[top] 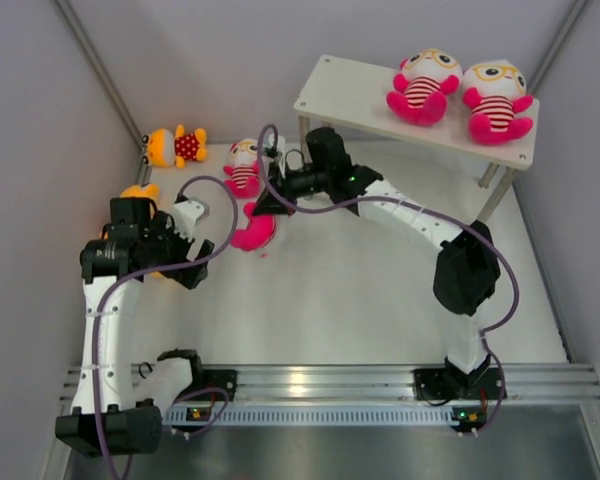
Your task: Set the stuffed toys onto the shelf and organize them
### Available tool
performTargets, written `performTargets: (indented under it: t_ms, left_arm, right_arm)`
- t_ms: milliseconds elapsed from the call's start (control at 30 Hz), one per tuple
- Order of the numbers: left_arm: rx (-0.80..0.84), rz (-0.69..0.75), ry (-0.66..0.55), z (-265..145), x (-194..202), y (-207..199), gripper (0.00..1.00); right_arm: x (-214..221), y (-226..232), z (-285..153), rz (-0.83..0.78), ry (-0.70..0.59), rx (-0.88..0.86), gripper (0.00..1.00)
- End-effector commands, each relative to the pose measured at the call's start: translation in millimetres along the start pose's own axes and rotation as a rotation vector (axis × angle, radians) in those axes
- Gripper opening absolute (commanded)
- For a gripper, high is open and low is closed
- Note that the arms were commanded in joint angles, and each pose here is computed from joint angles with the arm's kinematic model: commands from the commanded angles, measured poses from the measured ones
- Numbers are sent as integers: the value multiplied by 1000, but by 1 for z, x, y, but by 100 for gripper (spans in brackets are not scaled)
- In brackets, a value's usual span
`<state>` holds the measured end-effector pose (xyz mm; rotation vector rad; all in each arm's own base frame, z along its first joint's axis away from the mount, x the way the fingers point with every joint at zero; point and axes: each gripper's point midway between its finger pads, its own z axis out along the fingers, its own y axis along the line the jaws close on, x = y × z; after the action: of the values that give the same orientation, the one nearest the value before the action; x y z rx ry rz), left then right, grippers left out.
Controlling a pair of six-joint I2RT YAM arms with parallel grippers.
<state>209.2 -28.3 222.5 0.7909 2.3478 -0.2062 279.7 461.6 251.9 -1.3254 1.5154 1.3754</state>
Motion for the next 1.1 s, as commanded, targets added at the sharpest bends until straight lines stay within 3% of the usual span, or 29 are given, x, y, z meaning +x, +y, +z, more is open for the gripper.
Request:
performTargets:
  t_ms: [0,67,233,400,633,867,1067]
  left_arm:
    - [-235,-118,-79,-24,-19,31,98]
    - [-289,-149,-98,-30,-21,38,98]
    - [-334,-146,-126,-40,-27,43,98]
    - [-293,-144,-124,-33,-24,36,98]
    - [-273,-129,-123,-29,-22,33,98]
    - [-263,-126,-136,-31,-25,31,98]
    - [-255,-123,-128,-29,-23,30,98]
  right_arm:
    - [-90,-3,-44,-255,-50,82,0]
    - [-122,-9,-59,-333,-88,116,0]
    - [-248,-4,-137,-597,-359,238,0]
    - [-300,-6,-208,-769,-492,422,0]
    - [-259,-67,-284,-716,-454,609,0]
    - [-214,-102,-310,-585,-424,690,0]
    - [-207,-97,-319,-569,-421,704,0]
